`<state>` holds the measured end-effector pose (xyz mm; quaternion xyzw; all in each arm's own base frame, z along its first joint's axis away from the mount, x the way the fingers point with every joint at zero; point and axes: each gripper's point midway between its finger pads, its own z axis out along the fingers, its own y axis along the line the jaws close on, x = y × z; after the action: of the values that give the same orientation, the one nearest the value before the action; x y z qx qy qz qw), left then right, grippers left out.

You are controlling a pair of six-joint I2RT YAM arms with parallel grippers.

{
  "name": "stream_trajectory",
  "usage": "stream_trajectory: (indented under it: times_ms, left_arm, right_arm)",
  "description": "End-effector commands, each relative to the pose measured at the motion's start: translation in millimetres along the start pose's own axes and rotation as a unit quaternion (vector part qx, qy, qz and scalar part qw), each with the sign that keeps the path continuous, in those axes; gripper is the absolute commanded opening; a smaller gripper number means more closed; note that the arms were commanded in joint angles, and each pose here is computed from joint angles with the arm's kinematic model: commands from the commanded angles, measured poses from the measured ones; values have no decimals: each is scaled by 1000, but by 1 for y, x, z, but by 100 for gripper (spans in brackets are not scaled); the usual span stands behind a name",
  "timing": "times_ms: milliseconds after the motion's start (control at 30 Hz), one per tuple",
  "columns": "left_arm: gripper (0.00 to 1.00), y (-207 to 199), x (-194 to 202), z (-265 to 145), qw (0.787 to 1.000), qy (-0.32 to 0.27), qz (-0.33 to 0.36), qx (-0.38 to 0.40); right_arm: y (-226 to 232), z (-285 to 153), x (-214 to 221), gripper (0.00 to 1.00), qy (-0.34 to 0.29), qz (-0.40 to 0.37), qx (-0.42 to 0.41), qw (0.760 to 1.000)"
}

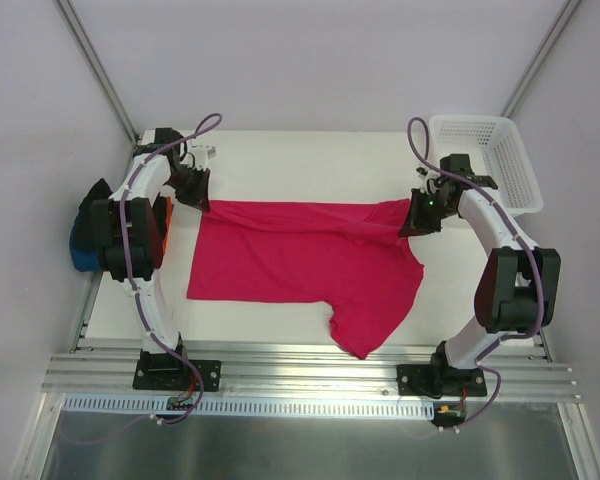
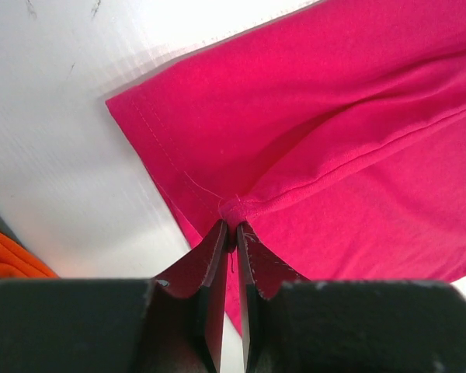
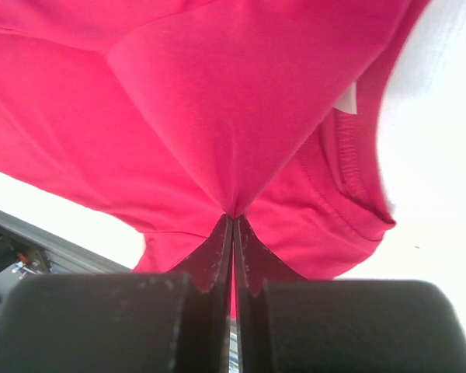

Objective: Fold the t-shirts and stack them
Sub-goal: Fold the flattened tshirt in 1/3 of the way

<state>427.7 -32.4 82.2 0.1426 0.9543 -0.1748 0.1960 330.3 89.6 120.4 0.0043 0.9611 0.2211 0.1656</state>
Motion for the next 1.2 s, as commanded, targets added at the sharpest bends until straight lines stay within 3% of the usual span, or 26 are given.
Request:
stream_trajectory:
  times_ms: [0,333,467,567,700,800,833,867,1133,1167]
  left_arm:
    - [9,2,0,-13,1000,-5,-8,-13]
    - [11,9,16,3,999,24,-26,-19]
    - [14,12,22,4,999,36,-29,-28]
    - [22,14,25,4,997,46,-42,-34]
    - [41,11,29,3,997,56,-53,-30]
    - [43,10,29,-1,997,54,-52,-31]
    - [51,9,28,-3,997,52,-51,-32]
    - [53,10,26,-5,997,49,-49,-35]
    - [54,-13,0,-47,1000,-15,-21,-7]
    - [57,-18,2,-50,1000,-17,-27,4]
  right_arm:
    - [-18,6,-2,0,1,-7,19,1000]
    - [-39,22,0,0,22,-15,48,998]
    - [-46,23,8,1,33,-16,61,997]
    - [-51,25,12,2,39,-17,73,996]
    - [-57,20,12,26,44,-21,92,995]
    - [-58,16,8,46,36,-22,99,994]
    - [-58,15,8,50,33,-23,101,994]
    - [-57,14,7,55,31,-22,101,994]
    - [-17,-23,-19,59,-34,-51,59,996]
    - [-8,-26,-16,59,-27,-58,47,997]
